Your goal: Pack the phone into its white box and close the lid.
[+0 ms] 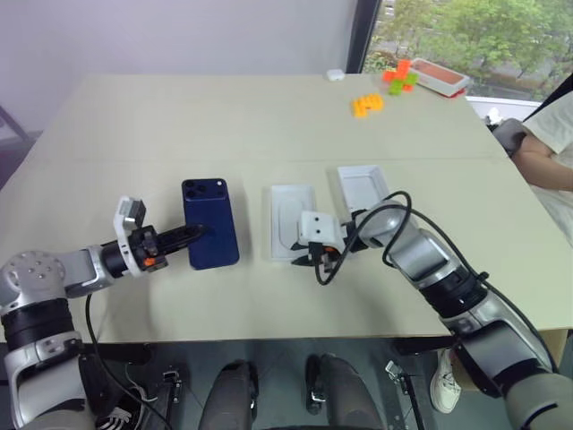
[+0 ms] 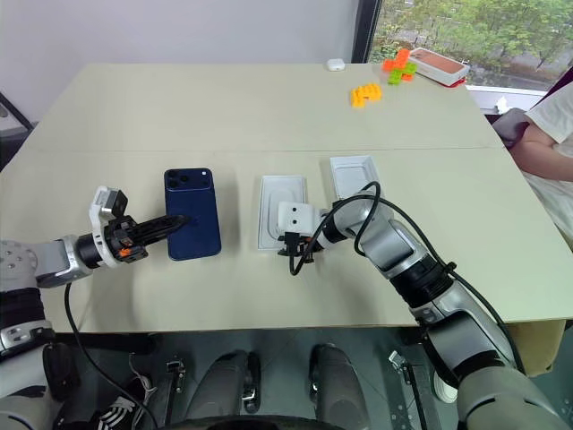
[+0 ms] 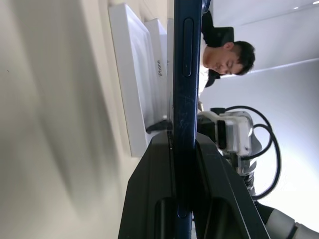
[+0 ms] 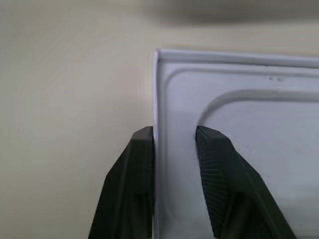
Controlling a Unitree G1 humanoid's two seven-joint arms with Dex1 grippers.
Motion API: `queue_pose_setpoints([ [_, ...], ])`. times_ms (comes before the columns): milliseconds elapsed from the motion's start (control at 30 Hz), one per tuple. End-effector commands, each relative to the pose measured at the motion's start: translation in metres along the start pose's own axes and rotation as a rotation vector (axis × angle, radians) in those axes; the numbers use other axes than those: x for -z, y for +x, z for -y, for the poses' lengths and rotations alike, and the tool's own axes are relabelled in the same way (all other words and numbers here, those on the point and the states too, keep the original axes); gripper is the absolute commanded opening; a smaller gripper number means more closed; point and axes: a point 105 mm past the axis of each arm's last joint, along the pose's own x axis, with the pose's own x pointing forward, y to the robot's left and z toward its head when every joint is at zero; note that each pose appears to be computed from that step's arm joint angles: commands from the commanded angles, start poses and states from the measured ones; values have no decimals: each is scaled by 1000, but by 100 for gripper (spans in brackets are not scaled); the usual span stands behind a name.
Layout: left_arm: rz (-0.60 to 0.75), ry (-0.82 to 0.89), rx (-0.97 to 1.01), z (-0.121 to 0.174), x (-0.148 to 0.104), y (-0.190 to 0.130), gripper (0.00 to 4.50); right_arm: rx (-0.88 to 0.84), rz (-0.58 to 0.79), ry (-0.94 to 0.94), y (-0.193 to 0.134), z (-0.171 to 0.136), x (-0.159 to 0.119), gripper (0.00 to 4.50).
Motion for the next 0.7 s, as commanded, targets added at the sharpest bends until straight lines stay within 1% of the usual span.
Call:
queue_pose_setpoints([
  [33,19,88,56,19,-10,3,0,-9,-12,2,4,-1,2,136],
  [133,18,96,58,20,-9,4,0,-26,-30,-13,5,-6,6,50],
  [233,10,100,72,23,-7,3,0,-38,-43,-27,6,-11,9,46],
  [367,15,120,96,31,-9,3,0,-44,1,16,2,-13,1,46],
  [433,43,141,85,30,-12,3,0,-64,31,36,-2,-17,-4,46],
  [500,48,147,77,30,-12,3,0,-68,27,33,-4,-22,-4,46],
  [700,59,137,65,27,-12,3,0,-102,53,85,-2,-45,-9,46],
])
